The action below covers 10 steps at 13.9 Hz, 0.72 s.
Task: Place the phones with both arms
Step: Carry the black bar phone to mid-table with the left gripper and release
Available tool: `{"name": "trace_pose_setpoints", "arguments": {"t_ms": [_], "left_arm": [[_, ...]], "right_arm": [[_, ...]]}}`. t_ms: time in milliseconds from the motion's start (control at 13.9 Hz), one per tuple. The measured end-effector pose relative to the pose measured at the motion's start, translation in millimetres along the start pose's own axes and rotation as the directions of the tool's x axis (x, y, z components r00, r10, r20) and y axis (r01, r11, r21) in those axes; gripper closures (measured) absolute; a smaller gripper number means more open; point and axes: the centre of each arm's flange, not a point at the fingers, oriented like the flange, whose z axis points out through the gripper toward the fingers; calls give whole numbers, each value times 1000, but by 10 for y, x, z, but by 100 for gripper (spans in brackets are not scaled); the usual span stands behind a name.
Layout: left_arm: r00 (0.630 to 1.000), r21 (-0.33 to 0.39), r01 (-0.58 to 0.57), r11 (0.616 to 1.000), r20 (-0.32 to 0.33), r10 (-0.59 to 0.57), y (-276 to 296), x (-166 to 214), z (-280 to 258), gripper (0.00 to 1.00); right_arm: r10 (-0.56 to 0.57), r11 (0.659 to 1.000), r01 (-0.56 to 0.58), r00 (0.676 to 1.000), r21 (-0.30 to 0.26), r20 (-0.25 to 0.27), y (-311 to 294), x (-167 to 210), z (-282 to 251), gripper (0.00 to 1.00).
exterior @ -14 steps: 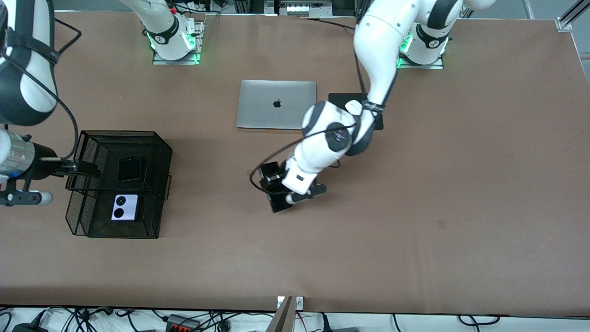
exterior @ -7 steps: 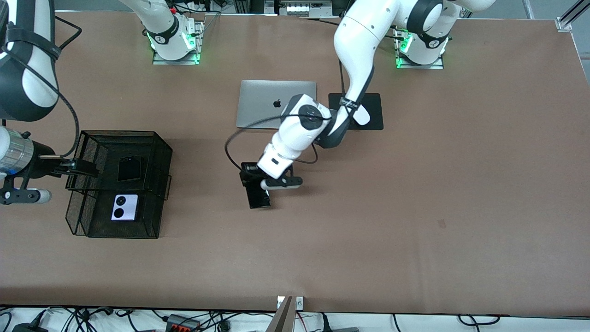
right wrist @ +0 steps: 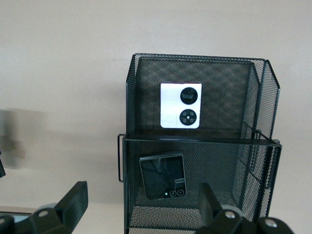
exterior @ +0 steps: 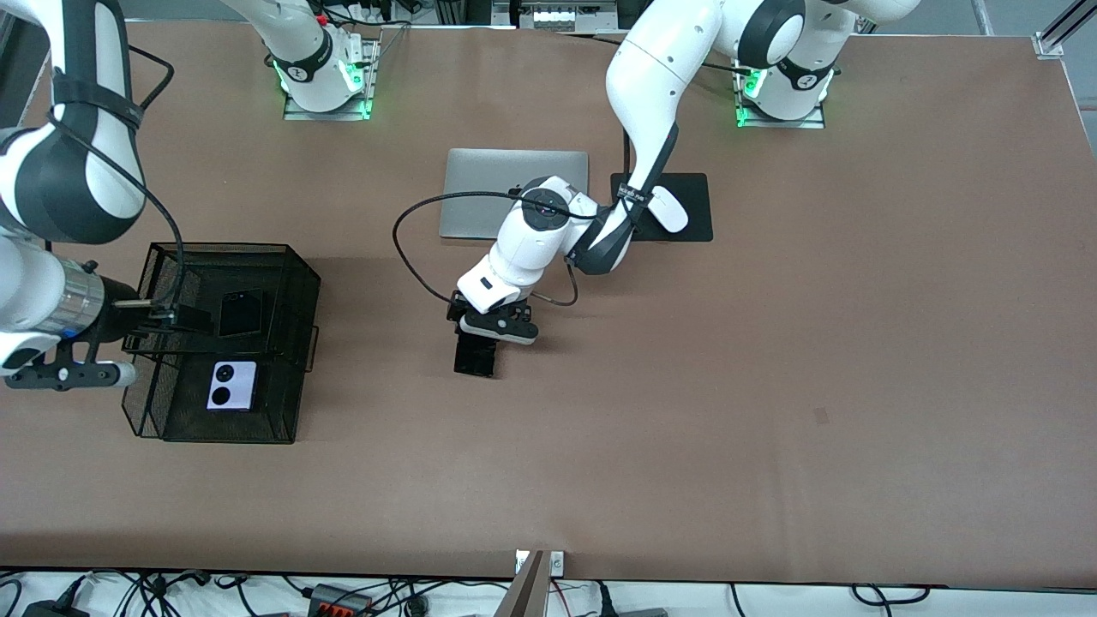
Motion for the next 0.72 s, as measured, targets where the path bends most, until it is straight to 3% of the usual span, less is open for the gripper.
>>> {"name": "trace_pose_setpoints", "arguments": {"t_ms": [215,430,717], "left_arm": [[1000,-1,-7,1000,1,7,34,-35,7,21],[1000,-5,-8,1000,-7,8,50,-8,-21,0],[1000,-4,2,1000,-26,-2,-20,112,-71,0]], "right_arm": [[-6,1000,6,1000,2,-29,-43,36,-16,0],[-24,1000,24,998,2,-53,-172,76,-4,0],[-90,996,90,995,-7,-30,-666,143,284,0]]}}
